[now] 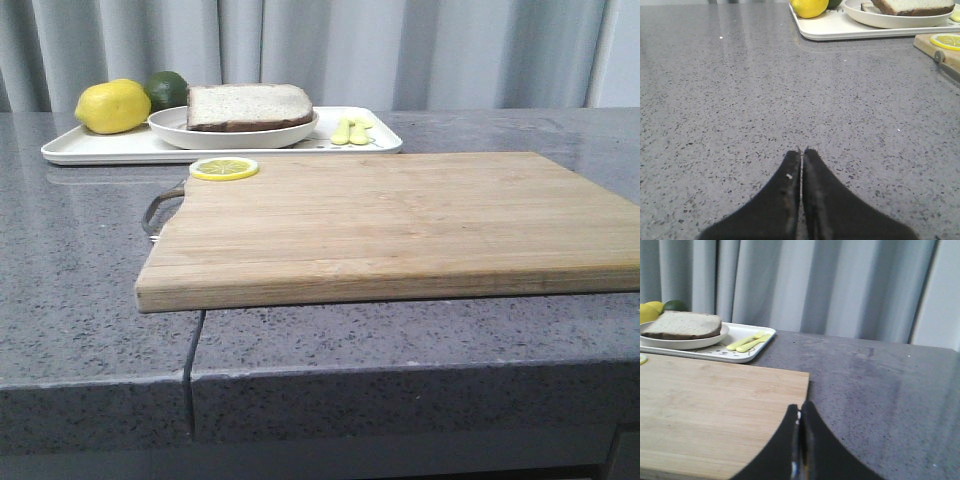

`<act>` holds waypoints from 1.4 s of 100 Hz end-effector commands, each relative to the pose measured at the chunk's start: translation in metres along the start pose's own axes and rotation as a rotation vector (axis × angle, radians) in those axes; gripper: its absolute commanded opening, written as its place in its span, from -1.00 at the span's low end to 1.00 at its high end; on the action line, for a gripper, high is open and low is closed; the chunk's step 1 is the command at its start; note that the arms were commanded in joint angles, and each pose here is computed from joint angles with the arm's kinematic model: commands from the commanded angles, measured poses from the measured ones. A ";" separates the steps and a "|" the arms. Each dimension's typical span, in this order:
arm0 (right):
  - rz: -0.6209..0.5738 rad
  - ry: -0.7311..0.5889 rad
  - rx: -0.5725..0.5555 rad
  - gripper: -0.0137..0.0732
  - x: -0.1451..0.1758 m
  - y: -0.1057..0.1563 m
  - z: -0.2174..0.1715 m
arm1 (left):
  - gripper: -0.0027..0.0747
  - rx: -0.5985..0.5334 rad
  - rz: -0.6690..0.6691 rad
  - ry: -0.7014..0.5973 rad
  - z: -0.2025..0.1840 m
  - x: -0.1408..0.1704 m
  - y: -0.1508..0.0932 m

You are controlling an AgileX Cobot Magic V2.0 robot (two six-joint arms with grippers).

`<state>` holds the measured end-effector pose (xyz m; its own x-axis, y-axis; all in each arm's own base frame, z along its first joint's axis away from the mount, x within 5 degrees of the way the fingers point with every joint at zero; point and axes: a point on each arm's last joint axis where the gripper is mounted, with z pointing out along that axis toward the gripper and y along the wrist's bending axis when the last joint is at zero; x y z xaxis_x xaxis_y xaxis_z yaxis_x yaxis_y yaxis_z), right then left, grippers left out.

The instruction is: Place bread and move sandwich to tray

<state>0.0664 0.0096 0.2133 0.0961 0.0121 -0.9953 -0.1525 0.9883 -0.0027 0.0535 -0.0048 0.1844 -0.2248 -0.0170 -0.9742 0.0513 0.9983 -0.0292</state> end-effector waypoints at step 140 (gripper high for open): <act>0.015 0.341 0.157 -0.85 0.037 -0.008 -0.019 | -0.98 -0.007 -0.013 -0.072 -0.001 -0.002 0.001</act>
<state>0.0527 -0.0001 0.1726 -0.2900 0.0116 -0.9570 -0.0008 0.9999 0.0123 0.0535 -0.0048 0.1844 -0.2248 -0.0170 -0.9742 0.0513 0.9983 -0.0292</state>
